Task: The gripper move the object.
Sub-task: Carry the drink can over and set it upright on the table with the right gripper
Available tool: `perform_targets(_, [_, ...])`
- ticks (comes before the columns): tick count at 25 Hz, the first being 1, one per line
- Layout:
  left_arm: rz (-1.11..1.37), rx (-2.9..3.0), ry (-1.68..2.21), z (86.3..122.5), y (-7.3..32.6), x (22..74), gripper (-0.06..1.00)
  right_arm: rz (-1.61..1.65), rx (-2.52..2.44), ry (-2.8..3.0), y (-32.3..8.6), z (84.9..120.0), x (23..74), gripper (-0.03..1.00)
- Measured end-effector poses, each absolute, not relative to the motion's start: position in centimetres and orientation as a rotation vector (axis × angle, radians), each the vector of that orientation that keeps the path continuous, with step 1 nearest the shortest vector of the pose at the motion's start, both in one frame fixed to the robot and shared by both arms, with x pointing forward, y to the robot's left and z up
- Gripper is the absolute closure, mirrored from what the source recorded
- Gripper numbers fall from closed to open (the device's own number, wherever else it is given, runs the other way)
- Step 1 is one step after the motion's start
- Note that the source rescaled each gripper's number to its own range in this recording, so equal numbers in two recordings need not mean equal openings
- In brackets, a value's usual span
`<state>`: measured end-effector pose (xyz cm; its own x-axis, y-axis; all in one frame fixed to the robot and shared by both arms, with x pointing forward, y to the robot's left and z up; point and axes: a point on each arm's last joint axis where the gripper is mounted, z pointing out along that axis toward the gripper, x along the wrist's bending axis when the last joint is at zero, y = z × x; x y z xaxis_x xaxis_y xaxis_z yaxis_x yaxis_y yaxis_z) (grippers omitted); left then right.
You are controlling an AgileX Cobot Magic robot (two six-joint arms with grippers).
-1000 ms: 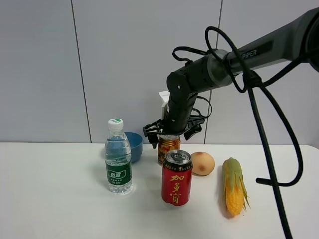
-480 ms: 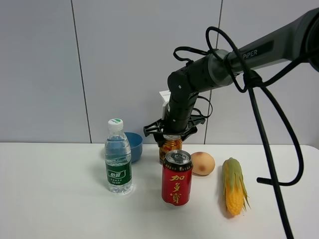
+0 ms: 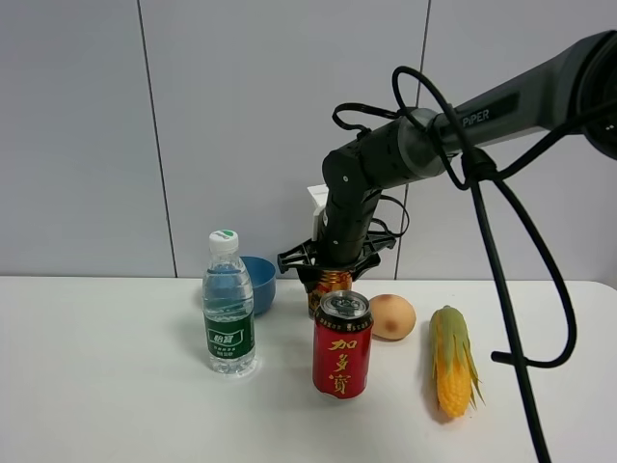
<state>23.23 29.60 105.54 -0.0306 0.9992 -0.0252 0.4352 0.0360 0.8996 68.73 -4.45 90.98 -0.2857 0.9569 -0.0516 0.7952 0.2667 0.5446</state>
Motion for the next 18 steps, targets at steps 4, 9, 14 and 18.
perform_targets(4, [0.955, 1.496, 1.567, 105.5, 29.6, 23.2, -0.06, 0.6, 1.594, 2.173, -4.4, 91.0, 68.7, 0.96])
perform_targets(9, [0.955, 1.496, 1.567, 105.5, 29.6, 23.2, -0.06, 0.594, 1.598, 2.174, -4.5, 91.0, 68.7, 0.96])
perform_targets(14, [0.955, 1.495, 1.567, 105.5, 29.6, 23.2, -0.06, 0.573, 1.6, 2.191, -4.6, 91.6, 68.4, 0.96])
perform_targets(18, [0.955, 1.495, 1.567, 105.5, 29.6, 23.2, -0.06, 0.532, 1.576, 2.246, -5.0, 93.8, 67.6, 0.96])
